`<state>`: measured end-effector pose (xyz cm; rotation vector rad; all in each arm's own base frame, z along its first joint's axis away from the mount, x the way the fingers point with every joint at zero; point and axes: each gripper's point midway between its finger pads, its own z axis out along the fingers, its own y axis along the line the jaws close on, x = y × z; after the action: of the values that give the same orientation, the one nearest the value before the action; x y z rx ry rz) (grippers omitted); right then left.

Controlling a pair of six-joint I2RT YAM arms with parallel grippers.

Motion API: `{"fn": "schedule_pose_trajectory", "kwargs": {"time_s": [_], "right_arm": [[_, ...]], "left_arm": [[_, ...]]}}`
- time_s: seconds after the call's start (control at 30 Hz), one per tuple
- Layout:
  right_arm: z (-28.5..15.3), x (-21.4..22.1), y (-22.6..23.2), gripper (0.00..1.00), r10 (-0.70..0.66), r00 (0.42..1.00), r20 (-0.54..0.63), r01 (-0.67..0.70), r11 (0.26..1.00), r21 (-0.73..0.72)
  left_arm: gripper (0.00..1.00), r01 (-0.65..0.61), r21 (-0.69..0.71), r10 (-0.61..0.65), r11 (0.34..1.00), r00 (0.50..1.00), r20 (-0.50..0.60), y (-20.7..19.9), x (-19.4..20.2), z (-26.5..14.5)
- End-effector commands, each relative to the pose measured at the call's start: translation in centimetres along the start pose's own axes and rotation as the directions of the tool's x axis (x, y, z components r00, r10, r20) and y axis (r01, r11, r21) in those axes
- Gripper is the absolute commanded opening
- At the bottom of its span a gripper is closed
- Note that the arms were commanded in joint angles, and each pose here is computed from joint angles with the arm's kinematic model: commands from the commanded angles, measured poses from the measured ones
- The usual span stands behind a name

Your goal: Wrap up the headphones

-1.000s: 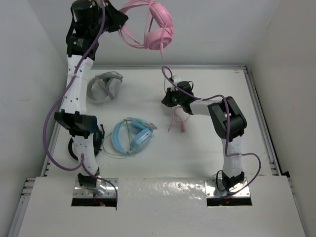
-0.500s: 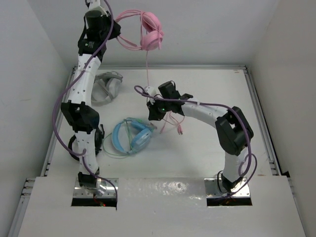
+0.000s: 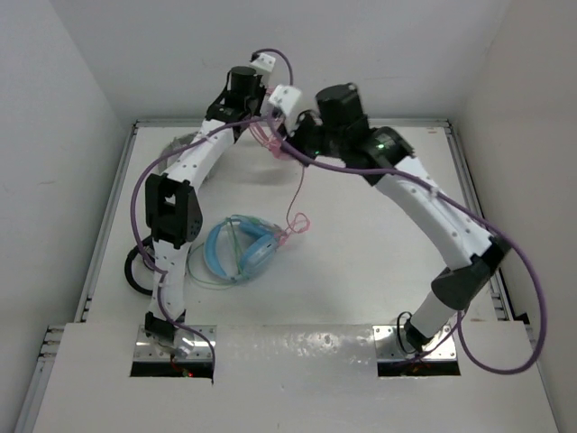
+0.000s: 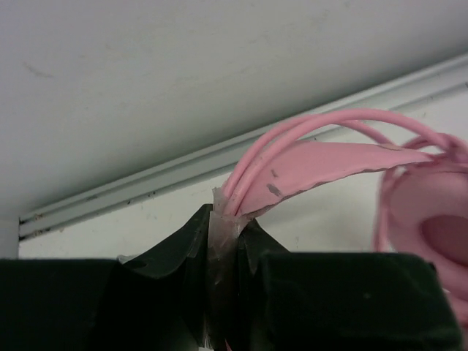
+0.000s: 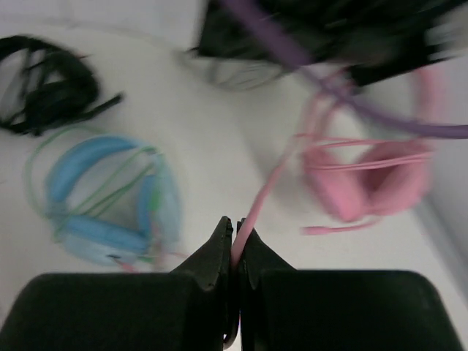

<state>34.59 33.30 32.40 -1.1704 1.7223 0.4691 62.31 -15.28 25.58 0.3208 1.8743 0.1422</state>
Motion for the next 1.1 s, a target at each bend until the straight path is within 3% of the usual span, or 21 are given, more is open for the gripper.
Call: {"fn": "schedule_pose_trajectory", "kwargs": {"time_s": [0.0,0.17,0.27,0.37,0.53,0.67,0.8,0.87,1.07], "right_arm": [[-6.4,-2.7,-6.8,0.00,-0.091,0.996,-0.008,0.090,0.952,0.294],[-11.7,0.1,-15.6,0.00,-0.034,0.987,-0.158,0.124,0.786,0.605],[-14.5,1.7,-18.9,0.00,0.016,0.976,-0.218,0.148,0.685,0.714],[-15.8,2.1,-20.0,0.00,0.011,0.965,-0.261,0.194,0.641,0.743],[-15.8,2.7,-21.2,0.00,0.014,0.966,-0.257,0.193,0.620,0.760],[-16.0,3.4,-23.7,0.00,0.035,0.977,-0.210,0.149,0.595,0.790],[-14.7,3.6,-26.8,0.00,0.015,0.992,-0.125,0.093,0.576,0.812],[-14.3,3.8,-28.2,0.00,0.026,0.997,-0.078,0.049,0.567,0.822],[-9.1,7.2,-30.4,0.00,0.134,0.990,0.038,-0.117,0.648,0.753]], "left_arm": [[0.00,-0.080,-0.046,0.088,0.996,0.969,0.230,2.1,-7.8,-2.1],[0.00,-0.254,0.116,0.223,0.960,0.948,0.225,-1.1,-7.2,-3.0],[0.00,-0.261,0.112,0.232,0.959,0.947,0.222,-0.9,-7.4,-3.3],[0.00,-0.235,0.086,0.209,0.968,0.948,0.241,-0.3,-8.5,-3.6],[0.00,-0.239,0.137,0.191,0.961,0.937,0.292,-0.8,-11.1,-5.2],[0.00,-0.353,0.326,0.225,0.877,0.901,0.370,-4.3,-12.3,-7.9],[0.00,-0.371,0.460,0.207,0.806,0.906,0.369,-6.1,-12.4,-10.9],[0.00,-0.343,0.515,0.158,0.786,0.916,0.369,-6.6,-13.2,-12.7],[0.00,-0.225,0.682,-0.040,0.696,0.936,0.350,-8.0,-16.3,-19.3]]}}
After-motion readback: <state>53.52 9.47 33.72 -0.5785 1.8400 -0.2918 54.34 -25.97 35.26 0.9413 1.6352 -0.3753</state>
